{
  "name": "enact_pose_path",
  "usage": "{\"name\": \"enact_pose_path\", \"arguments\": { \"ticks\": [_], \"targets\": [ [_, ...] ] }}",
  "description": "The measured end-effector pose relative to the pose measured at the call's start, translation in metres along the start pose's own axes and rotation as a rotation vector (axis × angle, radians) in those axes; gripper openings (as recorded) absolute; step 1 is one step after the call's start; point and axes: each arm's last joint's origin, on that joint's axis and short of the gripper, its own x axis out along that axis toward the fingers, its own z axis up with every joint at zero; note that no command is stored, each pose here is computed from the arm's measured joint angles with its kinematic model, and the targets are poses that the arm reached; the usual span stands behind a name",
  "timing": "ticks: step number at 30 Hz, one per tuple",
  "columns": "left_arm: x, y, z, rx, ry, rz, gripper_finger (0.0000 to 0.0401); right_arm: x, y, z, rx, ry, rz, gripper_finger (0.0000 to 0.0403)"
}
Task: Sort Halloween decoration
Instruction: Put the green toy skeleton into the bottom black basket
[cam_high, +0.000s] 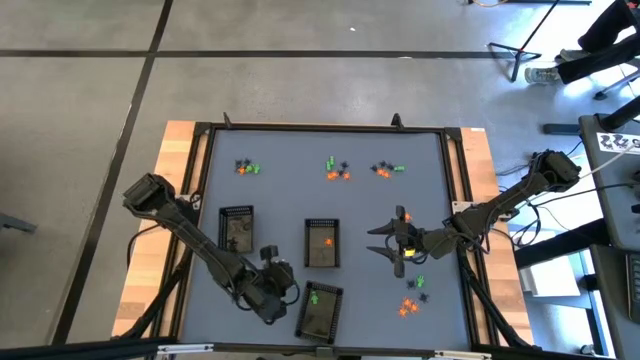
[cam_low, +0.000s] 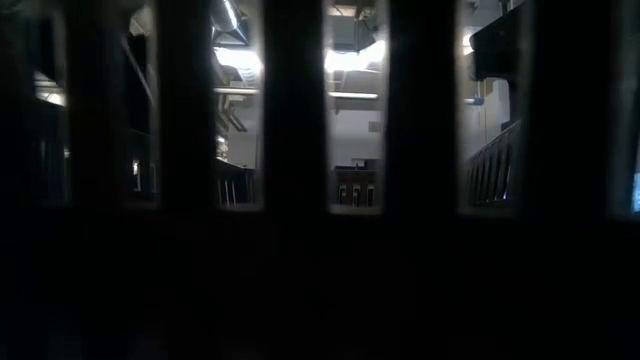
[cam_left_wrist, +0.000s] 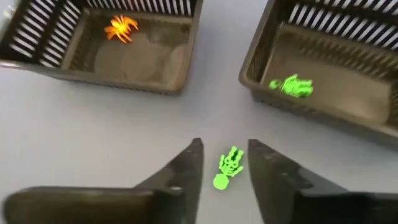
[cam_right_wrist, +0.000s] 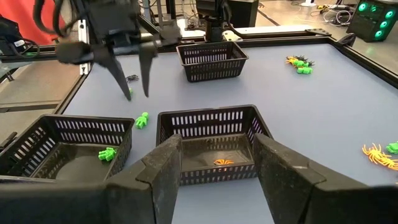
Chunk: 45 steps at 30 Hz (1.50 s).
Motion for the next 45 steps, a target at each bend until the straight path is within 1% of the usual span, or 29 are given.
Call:
{"name": "enact_pose_path", "arguments": {
  "ticks": [5, 10, 15, 20, 22, 25, 28, 31, 37, 40, 45],
  "targets": [
    [0.022, 0.003, -0.004, 0.072, 0.086, 0.0, 0.0197, 0.0, 0.0, 0.0, 0.0, 0.0, 0.0, 0.0195],
    [0.035, 0.009, -0.004, 0.1, 0.158, -0.027, 0.0249, 0.0, 0.0, 0.0, 0.0, 0.0, 0.0, 0.0195],
    [0.05, 0.016, -0.006, 0.109, 0.237, -0.051, 0.0276, 0.0, 0.0, 0.0, 0.0, 0.0, 0.0, 0.0195],
    [0.06, 0.016, -0.008, 0.107, 0.271, -0.051, 0.0279, 0.0, 0.0, 0.0, 0.0, 0.0, 0.0, 0.0195],
    [0.061, 0.016, -0.009, 0.104, 0.275, -0.049, 0.0273, 0.0, 0.0, 0.0, 0.0, 0.001, 0.0, 0.0195],
    [0.06, 0.015, -0.011, 0.108, 0.276, -0.047, 0.0254, 0.0, 0.0, 0.0, 0.0, 0.0, 0.0, 0.0195],
    [0.058, 0.012, -0.014, 0.081, 0.27, -0.027, 0.0223, 0.0, 0.0, 0.0, 0.0, 0.001, 0.0, 0.0195],
    [0.055, 0.008, -0.017, 0.047, 0.253, -0.007, 0.0182, 0.0, 0.0, 0.0, -0.001, 0.001, 0.0, 0.0195],
    [0.051, 0.0, -0.023, 0.071, 0.22, 0.011, 0.011, 0.0, 0.0, 0.0, 0.0, 0.001, 0.0, 0.0195],
    [0.049, -0.003, -0.026, 0.087, 0.203, 0.022, 0.0085, 0.0, 0.0, 0.0, 0.0, 0.001, 0.0, 0.0195],
    [0.036, -0.005, -0.029, 0.122, 0.169, 0.044, 0.0059, 0.0, 0.0, 0.0, 0.0, 0.0, 0.0, 0.0195]
  ]
}}
